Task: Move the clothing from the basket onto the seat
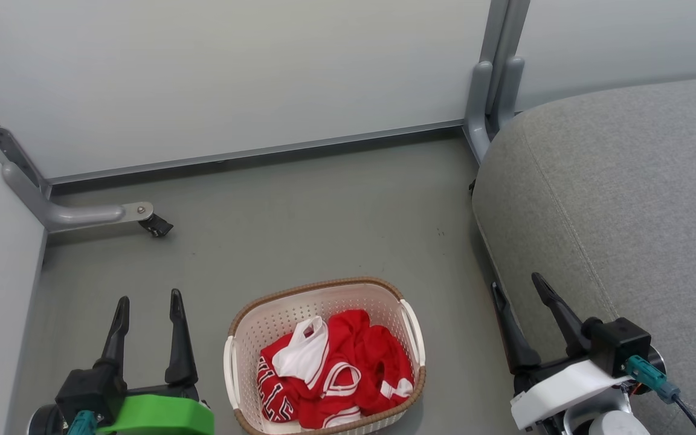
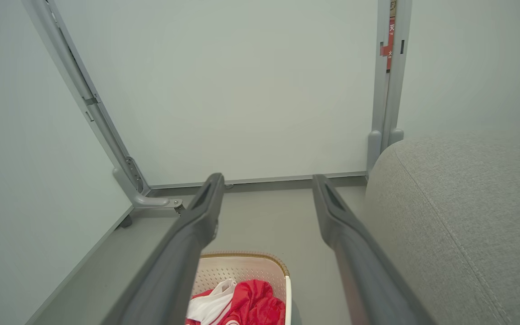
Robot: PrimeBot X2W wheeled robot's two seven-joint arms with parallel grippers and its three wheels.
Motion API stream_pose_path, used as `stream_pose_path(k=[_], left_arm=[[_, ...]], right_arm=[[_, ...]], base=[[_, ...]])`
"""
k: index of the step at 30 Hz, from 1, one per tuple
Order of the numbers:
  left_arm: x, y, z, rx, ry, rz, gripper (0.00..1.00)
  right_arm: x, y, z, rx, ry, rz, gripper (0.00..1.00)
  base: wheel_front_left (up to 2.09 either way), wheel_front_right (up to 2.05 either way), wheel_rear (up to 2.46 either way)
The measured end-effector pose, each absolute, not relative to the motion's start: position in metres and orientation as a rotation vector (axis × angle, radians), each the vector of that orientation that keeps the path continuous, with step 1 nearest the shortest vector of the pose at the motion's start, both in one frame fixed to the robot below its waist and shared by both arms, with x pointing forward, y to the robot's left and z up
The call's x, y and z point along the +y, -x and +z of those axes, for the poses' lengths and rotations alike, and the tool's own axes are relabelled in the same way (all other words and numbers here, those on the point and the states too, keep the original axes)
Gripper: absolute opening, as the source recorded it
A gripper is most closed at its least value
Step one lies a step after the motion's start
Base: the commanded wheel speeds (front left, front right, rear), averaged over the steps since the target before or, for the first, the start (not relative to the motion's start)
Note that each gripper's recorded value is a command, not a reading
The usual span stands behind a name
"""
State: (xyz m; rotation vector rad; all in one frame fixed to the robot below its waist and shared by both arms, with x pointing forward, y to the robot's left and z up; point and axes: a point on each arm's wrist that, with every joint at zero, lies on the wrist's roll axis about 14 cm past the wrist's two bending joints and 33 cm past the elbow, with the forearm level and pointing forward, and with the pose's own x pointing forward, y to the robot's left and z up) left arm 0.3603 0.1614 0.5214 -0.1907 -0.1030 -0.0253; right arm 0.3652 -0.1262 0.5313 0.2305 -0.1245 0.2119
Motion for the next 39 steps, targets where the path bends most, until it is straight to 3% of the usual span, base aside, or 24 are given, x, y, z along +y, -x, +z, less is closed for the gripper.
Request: stream_pose_path(k=[22,39], left_arm=[[0.155,-0.358,0.529,-0.154,0.028,-0.051,1.00],[0.154,-0.354,0.525,-0.144,0.030,-0.056,1.00]], right_arm=[[-0.118,-0.359,0.536,-0.168,-0.088,0.246,1.00],[-0.128,-0.358,0.535,-0.165,-0.099,0.215,1.00]], base=[[0.00,0.00,0.00],[0.00,0.00,0.00]])
